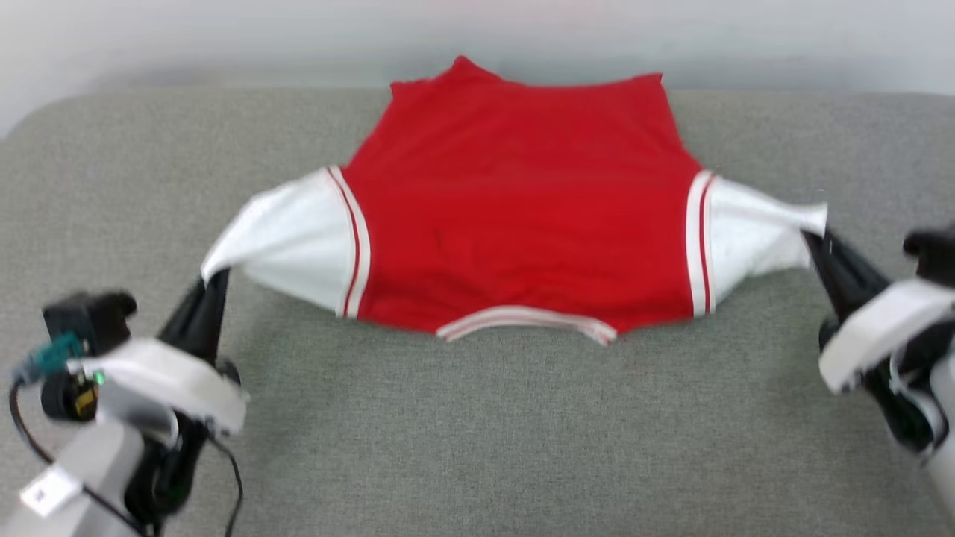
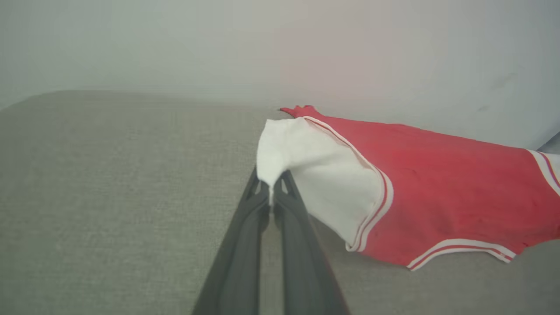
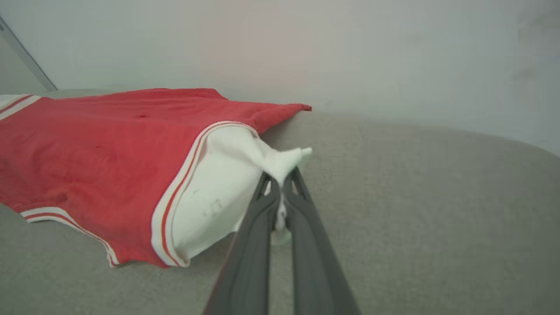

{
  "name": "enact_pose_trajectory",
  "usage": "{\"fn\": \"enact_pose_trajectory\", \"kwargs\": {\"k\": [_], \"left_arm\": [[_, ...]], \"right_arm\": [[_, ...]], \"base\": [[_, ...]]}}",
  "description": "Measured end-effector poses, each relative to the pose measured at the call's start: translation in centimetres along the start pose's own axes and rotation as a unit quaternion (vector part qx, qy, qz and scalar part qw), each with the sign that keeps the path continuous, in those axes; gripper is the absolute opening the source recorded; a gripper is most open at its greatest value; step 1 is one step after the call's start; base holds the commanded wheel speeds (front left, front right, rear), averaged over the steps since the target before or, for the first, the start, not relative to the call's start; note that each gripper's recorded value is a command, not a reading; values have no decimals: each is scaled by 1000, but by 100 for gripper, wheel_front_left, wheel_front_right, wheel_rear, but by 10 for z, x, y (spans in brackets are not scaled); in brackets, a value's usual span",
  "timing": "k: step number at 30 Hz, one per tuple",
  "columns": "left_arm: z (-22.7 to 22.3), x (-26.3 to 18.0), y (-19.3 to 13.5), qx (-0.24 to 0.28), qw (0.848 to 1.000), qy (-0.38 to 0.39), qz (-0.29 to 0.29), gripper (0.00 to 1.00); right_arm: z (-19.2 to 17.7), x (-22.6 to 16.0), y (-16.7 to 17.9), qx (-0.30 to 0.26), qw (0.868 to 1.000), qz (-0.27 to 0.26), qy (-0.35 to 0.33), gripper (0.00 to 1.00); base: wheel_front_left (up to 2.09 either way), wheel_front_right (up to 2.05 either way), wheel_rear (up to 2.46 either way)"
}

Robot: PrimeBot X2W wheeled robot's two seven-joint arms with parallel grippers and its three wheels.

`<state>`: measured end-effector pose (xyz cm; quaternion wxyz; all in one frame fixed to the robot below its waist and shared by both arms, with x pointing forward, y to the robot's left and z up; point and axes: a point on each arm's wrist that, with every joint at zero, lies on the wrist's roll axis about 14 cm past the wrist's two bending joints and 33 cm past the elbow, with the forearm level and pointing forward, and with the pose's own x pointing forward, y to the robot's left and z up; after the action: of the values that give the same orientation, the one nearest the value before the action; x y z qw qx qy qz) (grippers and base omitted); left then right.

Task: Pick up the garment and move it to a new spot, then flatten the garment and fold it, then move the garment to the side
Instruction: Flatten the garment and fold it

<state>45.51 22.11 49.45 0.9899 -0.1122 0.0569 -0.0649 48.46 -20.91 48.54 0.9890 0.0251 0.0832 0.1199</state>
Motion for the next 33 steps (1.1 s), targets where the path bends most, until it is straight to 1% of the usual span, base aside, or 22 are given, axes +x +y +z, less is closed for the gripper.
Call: {"fn": "enact_pose_trajectory", "kwargs": {"k": [4,9,19,26,31,32,33], "left_arm": [[-24,-38,2,-21,999,31,21,0],[-47,-80,7,-44,996,62,50,0],[-85,-146,15,-75,986,116,97,0],[-101,-172,18,-90,979,137,121,0],[-103,-173,14,-95,979,135,121,0],[-103,-173,14,-93,979,135,119,0],[-102,-172,12,-91,980,134,117,0]], "right_arm": [[-27,-36,-5,22,999,-18,32,0],[-59,-76,-2,42,996,-33,71,0],[-104,-145,12,71,986,-56,141,0],[-135,-185,13,87,973,-77,201,0],[-135,-189,18,102,970,-81,204,0],[-133,-188,19,104,971,-81,199,6],[-130,-186,20,102,972,-77,197,41]], "base": [[0,0,0],[0,0,0],[0,0,0],[0,0,0],[0,0,0],[0,0,0],[0,0,0]]}}
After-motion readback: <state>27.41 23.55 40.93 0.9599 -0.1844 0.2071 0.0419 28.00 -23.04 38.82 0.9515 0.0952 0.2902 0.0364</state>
